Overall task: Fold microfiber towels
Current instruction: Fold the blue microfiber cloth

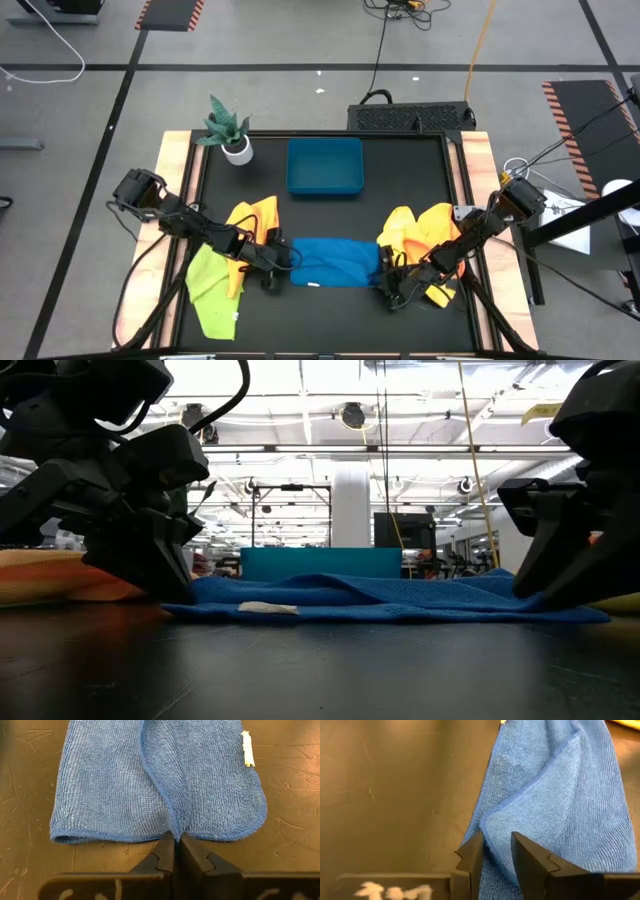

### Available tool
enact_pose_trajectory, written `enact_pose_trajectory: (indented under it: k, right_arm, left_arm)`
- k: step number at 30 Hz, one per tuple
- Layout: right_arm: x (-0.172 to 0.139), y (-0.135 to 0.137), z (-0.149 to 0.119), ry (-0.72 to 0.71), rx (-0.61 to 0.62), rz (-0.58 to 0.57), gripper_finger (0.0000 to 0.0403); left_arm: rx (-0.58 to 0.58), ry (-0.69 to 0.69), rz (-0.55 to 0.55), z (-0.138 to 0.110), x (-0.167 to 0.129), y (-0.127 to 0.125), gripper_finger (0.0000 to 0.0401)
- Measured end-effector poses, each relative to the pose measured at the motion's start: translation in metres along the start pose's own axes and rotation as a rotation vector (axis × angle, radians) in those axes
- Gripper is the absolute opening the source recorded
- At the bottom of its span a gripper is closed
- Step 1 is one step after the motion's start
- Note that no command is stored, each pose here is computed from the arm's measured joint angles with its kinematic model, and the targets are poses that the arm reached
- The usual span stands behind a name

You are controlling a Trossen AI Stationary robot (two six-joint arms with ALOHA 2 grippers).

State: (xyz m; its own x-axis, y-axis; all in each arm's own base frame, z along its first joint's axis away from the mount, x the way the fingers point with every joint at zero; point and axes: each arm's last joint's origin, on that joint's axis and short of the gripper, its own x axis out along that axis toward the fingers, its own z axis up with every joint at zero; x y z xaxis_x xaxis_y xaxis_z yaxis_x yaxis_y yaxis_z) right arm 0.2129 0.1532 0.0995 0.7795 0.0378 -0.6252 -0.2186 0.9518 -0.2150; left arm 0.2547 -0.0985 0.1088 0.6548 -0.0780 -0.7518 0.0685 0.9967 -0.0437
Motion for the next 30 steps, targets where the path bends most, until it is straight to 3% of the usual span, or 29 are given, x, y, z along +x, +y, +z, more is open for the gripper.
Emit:
enact_pose_trajectory:
  k: [7, 13, 21, 30]
  right_arm:
    - [0.000, 0.000, -0.002, 0.023, -0.016, -0.003, 0.0008]
    - [0.001, 0.000, 0.005, -0.007, 0.002, -0.022, 0.0003]
    - [0.003, 0.006, 0.031, -0.070, 0.012, 0.035, 0.0001]
    - [-0.001, -0.008, 0.042, -0.106, -0.007, -0.104, 0.0001]
  left_arm:
    - [0.007, 0.002, 0.002, 0.000, 0.000, 0.000, 0.0007]
    - [0.026, 0.056, -0.006, -0.003, -0.011, -0.002, 0.0012]
    - [0.044, 0.151, -0.020, -0.014, -0.036, -0.017, 0.0011]
    - [0.110, 0.014, 0.008, -0.001, -0.060, -0.019, 0.0016]
